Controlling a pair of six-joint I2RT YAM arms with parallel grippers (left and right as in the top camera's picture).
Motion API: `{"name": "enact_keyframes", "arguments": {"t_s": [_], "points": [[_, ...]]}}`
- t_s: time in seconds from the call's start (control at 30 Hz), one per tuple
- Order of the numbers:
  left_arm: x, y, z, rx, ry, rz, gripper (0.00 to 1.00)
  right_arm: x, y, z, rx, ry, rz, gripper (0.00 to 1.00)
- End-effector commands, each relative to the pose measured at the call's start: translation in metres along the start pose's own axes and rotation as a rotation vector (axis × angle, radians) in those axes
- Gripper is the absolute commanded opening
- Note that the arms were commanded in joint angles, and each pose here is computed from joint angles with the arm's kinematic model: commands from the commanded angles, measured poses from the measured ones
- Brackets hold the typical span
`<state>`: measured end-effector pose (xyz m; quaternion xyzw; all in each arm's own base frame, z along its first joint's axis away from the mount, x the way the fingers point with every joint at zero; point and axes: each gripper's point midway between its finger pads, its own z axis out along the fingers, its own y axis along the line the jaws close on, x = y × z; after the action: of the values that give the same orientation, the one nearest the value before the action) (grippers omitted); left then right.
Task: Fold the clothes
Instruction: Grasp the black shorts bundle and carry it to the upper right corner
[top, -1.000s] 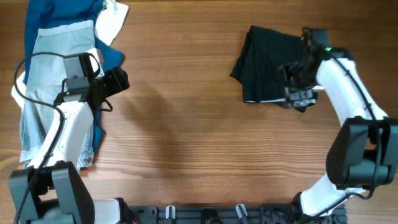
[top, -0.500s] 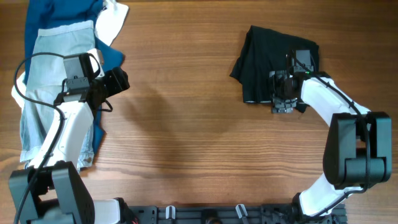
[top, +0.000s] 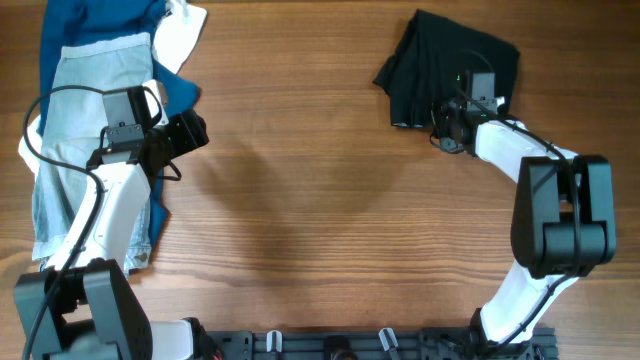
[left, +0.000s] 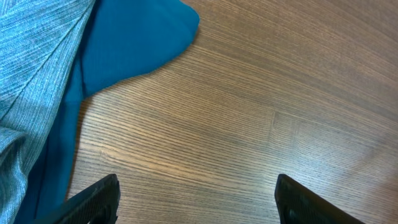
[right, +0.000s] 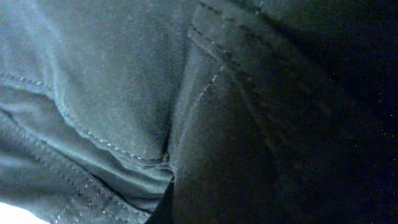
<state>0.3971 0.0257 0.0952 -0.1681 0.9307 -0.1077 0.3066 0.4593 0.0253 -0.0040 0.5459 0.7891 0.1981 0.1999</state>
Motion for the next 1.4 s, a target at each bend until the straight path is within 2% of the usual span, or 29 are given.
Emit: {"name": "enact_keyframes", "arguments": {"t_s": [0.0, 0.1, 0.23, 0.5, 0.73, 0.8, 1.07, 1.23, 1.37], "points": [[-0.002, -0.002, -0.002, 0.009, -0.006, 0.016, 0.79, 0.009, -0.063, 0.032, 0.108, 0.102, -0.221, 0.04], [-0.002, -0.002, -0.002, 0.009, -0.006, 0.016, 0.79, -0.01, -0.036, 0.018, -0.01, 0.125, -0.368, 0.04], [-0.002, -0.002, -0.002, 0.009, -0.006, 0.016, 0.79, -0.031, -0.01, -0.018, -0.092, 0.115, -0.47, 0.04], [-0.003, -0.002, -0.002, 0.01, -0.01, 0.017, 0.8, -0.042, 0.054, -0.12, -0.282, 0.003, -0.563, 0.04], [-0.005, -0.002, -0.002, 0.012, -0.017, 0.018, 0.8, -0.044, 0.081, -0.171, -0.382, -0.077, -0.599, 0.04], [-0.005, -0.002, -0.002, 0.012, -0.017, 0.018, 0.8, -0.047, 0.093, -0.184, -0.409, -0.115, -0.666, 0.04], [-0.005, -0.002, -0.002, 0.008, -0.019, 0.019, 0.79, -0.086, 0.126, -0.221, -0.392, -0.341, -0.886, 0.04], [-0.008, -0.003, -0.002, 0.012, -0.03, 0.021, 0.79, -0.126, 0.14, -0.255, -0.384, -0.484, -0.888, 0.04], [-0.012, -0.004, -0.003, 0.016, -0.046, 0.024, 0.79, -0.149, 0.141, -0.264, -0.388, -0.557, -0.896, 0.04]]}}
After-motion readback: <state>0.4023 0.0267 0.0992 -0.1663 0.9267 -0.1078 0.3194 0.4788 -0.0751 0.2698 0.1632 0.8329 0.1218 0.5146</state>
